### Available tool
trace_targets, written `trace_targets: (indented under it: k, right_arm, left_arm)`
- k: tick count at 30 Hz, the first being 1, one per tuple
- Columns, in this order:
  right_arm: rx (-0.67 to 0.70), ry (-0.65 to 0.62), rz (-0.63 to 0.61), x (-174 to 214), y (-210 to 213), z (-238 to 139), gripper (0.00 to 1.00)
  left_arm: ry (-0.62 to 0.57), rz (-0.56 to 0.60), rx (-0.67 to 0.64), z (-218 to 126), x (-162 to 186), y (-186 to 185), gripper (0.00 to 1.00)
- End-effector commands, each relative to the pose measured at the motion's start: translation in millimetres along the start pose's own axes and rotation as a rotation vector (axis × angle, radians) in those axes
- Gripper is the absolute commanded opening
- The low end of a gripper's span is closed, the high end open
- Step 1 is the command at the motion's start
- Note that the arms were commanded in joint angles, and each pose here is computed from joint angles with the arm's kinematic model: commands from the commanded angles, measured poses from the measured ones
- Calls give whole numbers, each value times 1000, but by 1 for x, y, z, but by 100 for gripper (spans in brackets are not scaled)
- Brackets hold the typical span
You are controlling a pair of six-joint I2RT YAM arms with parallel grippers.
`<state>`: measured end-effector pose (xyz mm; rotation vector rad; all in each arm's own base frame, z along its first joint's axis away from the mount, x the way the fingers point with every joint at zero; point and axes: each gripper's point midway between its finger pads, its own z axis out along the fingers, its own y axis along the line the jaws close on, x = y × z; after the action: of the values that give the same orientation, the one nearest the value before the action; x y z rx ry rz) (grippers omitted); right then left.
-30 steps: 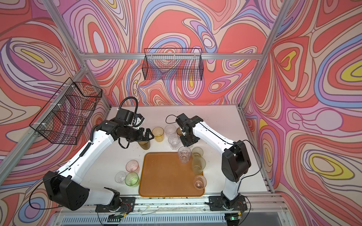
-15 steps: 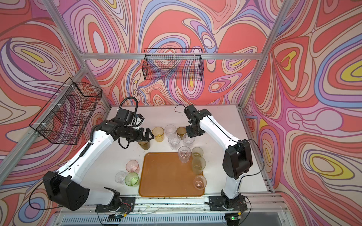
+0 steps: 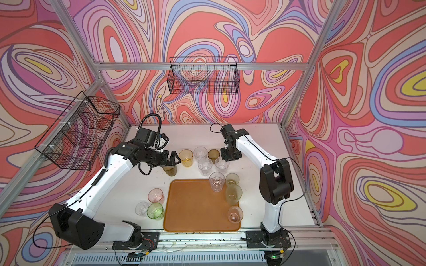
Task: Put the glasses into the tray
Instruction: 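Raise the right gripper and move it over another clear glass beyond the tray, then lower the right gripper onto the clear glass rim and close it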
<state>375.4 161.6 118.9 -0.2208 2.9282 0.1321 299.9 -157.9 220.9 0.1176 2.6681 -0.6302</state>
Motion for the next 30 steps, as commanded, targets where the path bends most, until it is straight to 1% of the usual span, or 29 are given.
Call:
trace_targets:
  k: [1, 9, 19, 30]
  right_arm:
    - [-7, 18, 9, 2, -2, 12, 27]
    - [-10, 39, 13, 4, -2, 23, 20]
    - [-2, 50, 14, 7, -4, 27, 12]
    - [35, 20, 7, 5, -11, 14, 3]
  left_arm:
    - [19, 7, -17, -4, 11, 3, 97]
    - [16, 5, -20, -3, 11, 4, 97]
    - [17, 9, -24, -4, 11, 4, 97]
    - [9, 7, -18, -5, 10, 3, 97]
